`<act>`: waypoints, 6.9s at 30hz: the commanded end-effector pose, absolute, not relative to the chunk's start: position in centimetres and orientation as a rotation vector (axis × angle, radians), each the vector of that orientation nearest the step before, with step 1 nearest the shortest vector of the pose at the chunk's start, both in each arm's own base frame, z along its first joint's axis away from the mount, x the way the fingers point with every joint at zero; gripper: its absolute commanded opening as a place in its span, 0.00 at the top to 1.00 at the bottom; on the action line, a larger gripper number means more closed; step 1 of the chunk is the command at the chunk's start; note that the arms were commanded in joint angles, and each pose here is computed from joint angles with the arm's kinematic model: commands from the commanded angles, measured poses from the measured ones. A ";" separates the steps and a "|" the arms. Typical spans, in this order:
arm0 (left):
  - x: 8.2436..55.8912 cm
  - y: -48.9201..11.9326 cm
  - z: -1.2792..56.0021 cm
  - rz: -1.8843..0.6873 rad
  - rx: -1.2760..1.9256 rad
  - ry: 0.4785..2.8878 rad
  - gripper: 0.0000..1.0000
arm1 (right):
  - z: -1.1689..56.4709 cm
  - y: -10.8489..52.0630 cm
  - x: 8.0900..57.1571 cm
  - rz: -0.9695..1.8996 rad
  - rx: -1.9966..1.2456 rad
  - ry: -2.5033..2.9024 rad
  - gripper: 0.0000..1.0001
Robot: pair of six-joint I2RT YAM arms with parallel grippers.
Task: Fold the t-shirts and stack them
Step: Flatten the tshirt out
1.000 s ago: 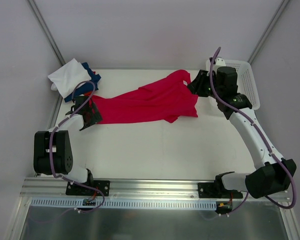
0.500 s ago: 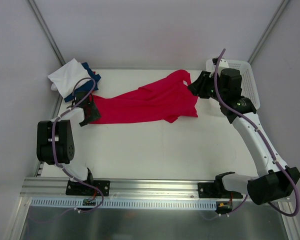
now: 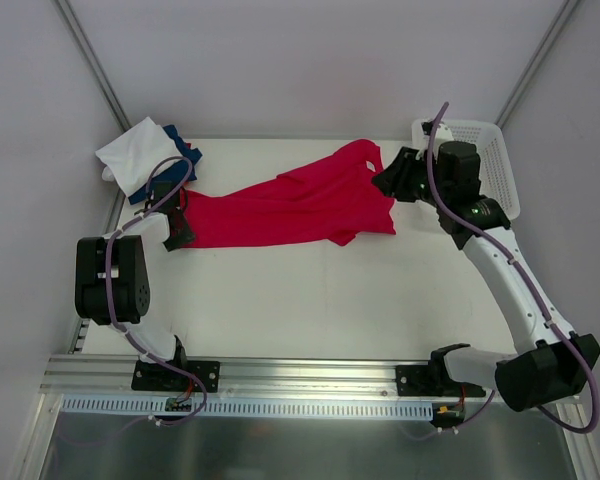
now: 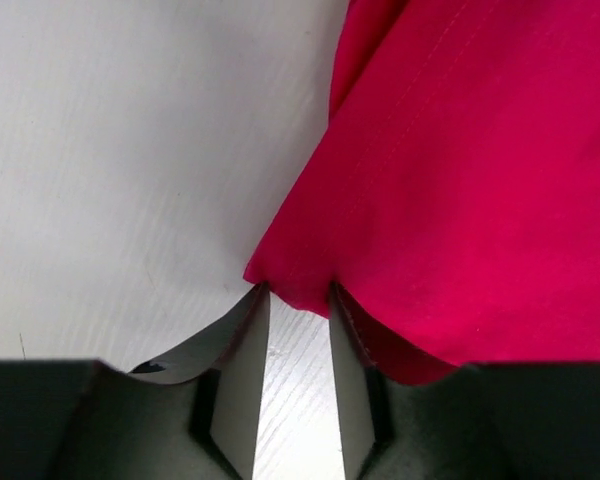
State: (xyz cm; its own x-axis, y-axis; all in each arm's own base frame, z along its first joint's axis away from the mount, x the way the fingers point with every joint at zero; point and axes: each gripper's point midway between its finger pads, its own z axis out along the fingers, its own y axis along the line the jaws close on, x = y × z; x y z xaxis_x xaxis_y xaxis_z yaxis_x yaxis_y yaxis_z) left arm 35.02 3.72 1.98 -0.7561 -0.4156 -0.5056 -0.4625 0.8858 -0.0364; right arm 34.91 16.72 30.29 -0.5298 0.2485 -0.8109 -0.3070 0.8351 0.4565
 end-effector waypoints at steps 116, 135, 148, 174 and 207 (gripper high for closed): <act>33.7 5.1 2.1 0.225 -0.697 2.557 1.00 | 4.7 9.8 41.7 0.522 0.276 2.489 0.55; 33.3 4.7 2.6 0.197 -0.711 2.540 1.00 | 5.1 11.4 39.3 0.572 0.239 2.496 0.99; 35.1 1.1 12.2 -0.137 -0.672 2.285 1.00 | 17.5 13.5 38.3 0.565 0.099 2.284 0.99; 21.5 -0.8 49.5 -0.357 -0.339 1.275 1.00 | 50.1 9.0 24.8 0.474 -0.087 1.427 0.99; 22.0 -2.0 52.9 -0.480 -0.298 1.103 1.00 | 55.5 10.2 24.2 0.566 -0.125 1.264 0.99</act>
State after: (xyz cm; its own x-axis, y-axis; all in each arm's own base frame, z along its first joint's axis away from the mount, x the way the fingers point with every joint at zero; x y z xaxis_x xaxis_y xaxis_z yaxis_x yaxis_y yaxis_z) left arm 17.36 -1.33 54.44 0.4718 -0.4685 -0.7469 0.2174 0.8828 -0.4164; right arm 20.85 9.23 55.99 0.2315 0.3445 -0.9098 -0.4681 0.8593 0.2063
